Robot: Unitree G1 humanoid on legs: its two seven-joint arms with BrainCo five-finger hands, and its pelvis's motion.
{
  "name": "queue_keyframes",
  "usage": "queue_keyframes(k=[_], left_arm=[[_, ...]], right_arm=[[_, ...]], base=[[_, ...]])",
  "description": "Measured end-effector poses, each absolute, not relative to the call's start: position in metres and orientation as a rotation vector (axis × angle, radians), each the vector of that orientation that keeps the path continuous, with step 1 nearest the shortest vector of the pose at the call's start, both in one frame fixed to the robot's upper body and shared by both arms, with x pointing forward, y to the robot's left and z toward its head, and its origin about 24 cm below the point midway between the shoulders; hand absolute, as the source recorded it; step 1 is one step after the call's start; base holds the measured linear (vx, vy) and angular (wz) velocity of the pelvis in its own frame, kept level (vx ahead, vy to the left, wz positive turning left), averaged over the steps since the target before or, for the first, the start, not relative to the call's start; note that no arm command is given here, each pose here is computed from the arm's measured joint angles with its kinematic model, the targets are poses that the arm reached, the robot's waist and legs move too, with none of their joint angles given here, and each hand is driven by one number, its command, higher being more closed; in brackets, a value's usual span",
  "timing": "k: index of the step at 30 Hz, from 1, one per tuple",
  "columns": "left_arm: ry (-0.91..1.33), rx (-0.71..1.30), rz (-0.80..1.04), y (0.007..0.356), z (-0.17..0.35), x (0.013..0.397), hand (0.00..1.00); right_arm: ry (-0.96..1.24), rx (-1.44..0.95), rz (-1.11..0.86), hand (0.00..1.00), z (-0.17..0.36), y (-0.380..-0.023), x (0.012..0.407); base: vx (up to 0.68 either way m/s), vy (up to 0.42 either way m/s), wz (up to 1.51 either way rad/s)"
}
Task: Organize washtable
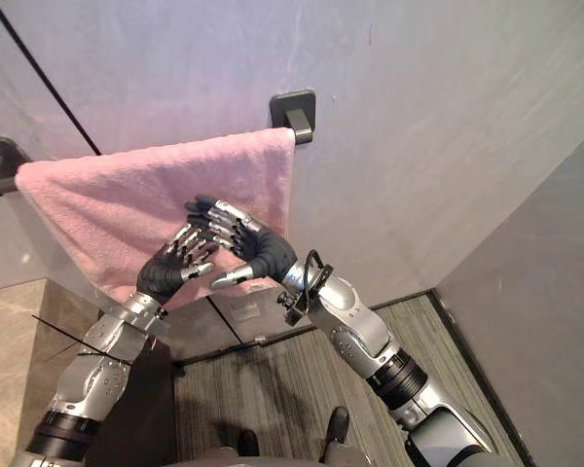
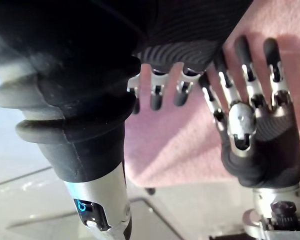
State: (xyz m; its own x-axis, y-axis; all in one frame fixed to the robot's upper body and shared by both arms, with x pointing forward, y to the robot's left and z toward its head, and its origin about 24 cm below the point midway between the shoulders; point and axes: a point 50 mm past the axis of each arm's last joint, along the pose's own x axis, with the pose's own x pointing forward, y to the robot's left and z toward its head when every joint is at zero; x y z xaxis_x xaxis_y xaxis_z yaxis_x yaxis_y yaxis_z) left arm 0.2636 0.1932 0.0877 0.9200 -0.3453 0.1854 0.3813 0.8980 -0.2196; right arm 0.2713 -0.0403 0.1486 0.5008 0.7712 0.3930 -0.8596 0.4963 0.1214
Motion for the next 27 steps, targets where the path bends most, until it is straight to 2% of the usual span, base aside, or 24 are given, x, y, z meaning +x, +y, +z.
queue_keyframes(k=[11,27], left_arm=[[-0.244,-0.208,-0.345,0.202,0.115,0.282,0.00],[-0.319,-0.195,-0.309,0.216,0.128,0.276,0.00]], right_arm=[[-0.351,0.302,0.899,0.00,0.161,-0.056,0.291],[-0.329,0.194,0.742,0.00,0.151,-0.077,0.307]], base=[[0.01,0.006,0.06],[0.00,0.005,0.04]])
